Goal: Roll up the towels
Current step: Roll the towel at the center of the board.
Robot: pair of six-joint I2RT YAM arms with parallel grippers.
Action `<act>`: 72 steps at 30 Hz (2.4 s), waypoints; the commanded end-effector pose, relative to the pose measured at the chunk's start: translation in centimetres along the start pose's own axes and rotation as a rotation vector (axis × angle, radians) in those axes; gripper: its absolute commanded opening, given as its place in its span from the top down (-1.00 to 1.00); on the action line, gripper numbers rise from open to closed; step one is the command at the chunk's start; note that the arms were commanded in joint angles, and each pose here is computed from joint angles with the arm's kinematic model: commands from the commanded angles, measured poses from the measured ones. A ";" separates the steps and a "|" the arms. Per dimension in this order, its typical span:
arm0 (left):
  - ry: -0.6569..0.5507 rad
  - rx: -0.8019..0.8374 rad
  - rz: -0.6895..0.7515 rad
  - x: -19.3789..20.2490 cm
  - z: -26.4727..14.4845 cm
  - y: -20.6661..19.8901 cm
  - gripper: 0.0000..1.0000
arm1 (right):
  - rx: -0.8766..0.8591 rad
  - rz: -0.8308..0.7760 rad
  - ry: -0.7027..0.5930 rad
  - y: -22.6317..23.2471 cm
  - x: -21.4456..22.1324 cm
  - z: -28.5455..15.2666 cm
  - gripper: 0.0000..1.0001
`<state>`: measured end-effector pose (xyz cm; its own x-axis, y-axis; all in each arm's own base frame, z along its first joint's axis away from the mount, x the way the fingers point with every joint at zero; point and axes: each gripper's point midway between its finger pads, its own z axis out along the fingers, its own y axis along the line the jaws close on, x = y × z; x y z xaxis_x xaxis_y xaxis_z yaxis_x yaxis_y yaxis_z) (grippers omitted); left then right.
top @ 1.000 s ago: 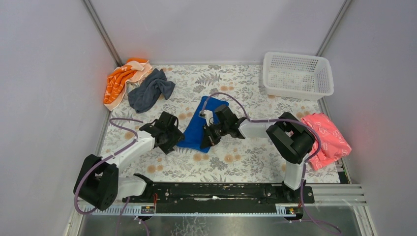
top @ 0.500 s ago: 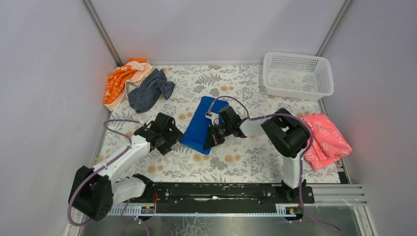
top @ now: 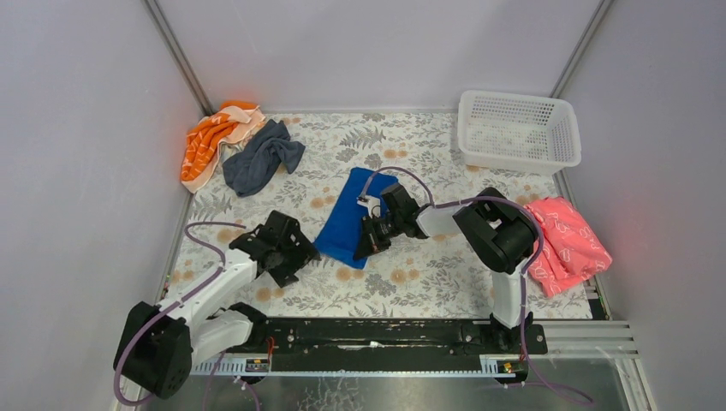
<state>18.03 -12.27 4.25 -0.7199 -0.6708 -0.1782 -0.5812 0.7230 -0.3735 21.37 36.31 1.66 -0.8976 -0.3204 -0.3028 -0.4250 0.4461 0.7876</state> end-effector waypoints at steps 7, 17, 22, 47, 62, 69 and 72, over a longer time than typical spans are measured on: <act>0.047 0.151 0.005 -0.1 1.6 -4.4 -0.58 | 0.020 -0.008 0.007 -0.6 -0.5 0.1 0.99; -0.004 0.097 -0.102 -1.2 3.4 -4.1 -0.37 | 0.024 -0.030 0.016 -0.3 -0.5 -0.1 0.96; -0.007 0.069 -0.112 -1.4 4.1 -3.9 -0.37 | 0.031 -0.050 0.021 -0.3 -0.6 -0.3 0.93; -0.068 -0.013 -0.147 -2.5 5.1 -2.4 -0.26 | 0.055 -0.089 0.032 0.0 -1.0 -0.7 0.81; 0.003 -0.134 -0.145 -0.3 6.9 1.4 -0.01 | 0.257 -0.533 -0.113 5.6 -3.9 -3.3 0.23; 0.008 -0.134 -0.136 -0.3 7.0 1.2 -0.01 | 0.188 -0.676 -0.102 8.1 -3.3 -1.2 0.19; 0.011 -0.138 -0.137 -0.2 7.1 1.3 -0.01 | 0.211 -0.672 -0.078 6.8 -3.1 -0.2 0.19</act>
<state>24.15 -15.37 1.56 -0.6208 -0.7743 -0.1224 -0.6534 0.5974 -0.4649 19.80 39.00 8.31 -0.4967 -0.5232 -0.6925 -0.8668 0.3401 0.3648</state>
